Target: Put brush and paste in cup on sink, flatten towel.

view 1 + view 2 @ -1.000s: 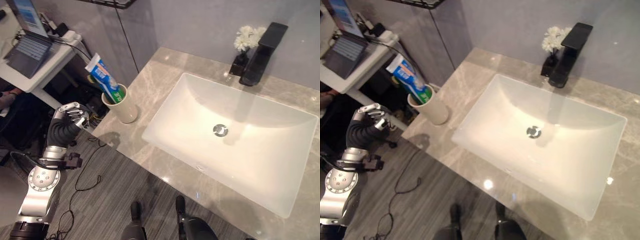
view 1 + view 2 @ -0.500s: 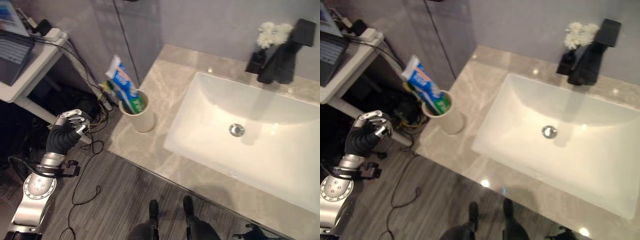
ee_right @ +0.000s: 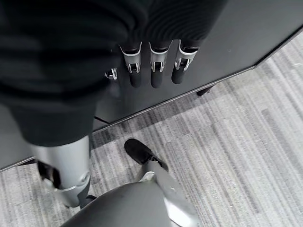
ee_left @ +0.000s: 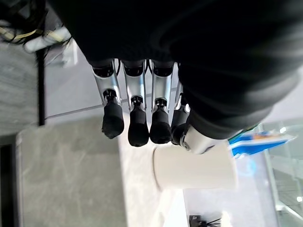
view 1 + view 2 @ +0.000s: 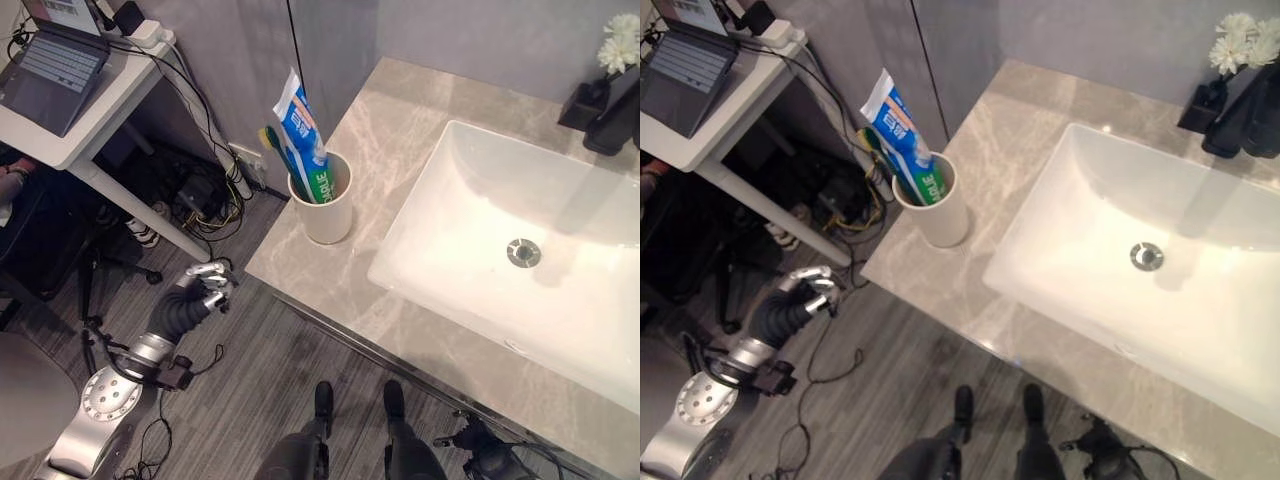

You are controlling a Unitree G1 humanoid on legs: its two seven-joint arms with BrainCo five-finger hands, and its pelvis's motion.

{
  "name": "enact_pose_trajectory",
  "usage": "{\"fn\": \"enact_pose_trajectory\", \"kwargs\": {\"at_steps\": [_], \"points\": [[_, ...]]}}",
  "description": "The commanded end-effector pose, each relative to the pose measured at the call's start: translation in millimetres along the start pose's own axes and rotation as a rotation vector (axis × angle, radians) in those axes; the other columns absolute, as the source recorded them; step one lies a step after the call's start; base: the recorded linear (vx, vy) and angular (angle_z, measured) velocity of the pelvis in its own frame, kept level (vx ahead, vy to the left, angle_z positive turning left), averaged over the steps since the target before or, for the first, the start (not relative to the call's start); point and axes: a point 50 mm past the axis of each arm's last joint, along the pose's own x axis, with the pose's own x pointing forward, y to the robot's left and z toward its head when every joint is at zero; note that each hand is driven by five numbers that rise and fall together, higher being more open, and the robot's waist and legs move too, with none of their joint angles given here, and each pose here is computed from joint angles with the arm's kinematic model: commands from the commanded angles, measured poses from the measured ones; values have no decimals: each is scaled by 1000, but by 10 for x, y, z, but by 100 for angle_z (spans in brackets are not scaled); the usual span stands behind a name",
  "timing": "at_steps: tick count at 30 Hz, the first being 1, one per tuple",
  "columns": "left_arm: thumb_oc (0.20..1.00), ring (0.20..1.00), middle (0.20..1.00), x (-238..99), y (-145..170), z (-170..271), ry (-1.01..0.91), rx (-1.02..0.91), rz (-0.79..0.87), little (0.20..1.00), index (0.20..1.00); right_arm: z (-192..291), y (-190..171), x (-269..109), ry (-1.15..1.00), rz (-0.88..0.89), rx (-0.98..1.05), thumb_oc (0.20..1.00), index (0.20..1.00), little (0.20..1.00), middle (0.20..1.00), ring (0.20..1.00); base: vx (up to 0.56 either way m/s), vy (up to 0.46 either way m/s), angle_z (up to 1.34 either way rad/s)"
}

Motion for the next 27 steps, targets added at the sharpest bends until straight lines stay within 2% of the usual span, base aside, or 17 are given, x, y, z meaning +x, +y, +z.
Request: {"fn": "enact_pose_trajectory", "kwargs": {"at_steps": [1,14,27], "points": [[200,200,200,66,8,154,-87,17,-20,200,200,408,-226,89,-137,-87,-34,1000,1000,1000,1000,1000,0,0,0],[200,200,200,195,-2,184,-117,85,-8,200,200,291,-172,73,-104,-62,-75,1000,1000,1000,1000,1000,-6,-36,-6],[200,200,200,264,-27,230,-160,69,5,200,200,259,-200,85,-63,-86,-1,1000,1000,1000,1000,1000,10,-22,-11]]}}
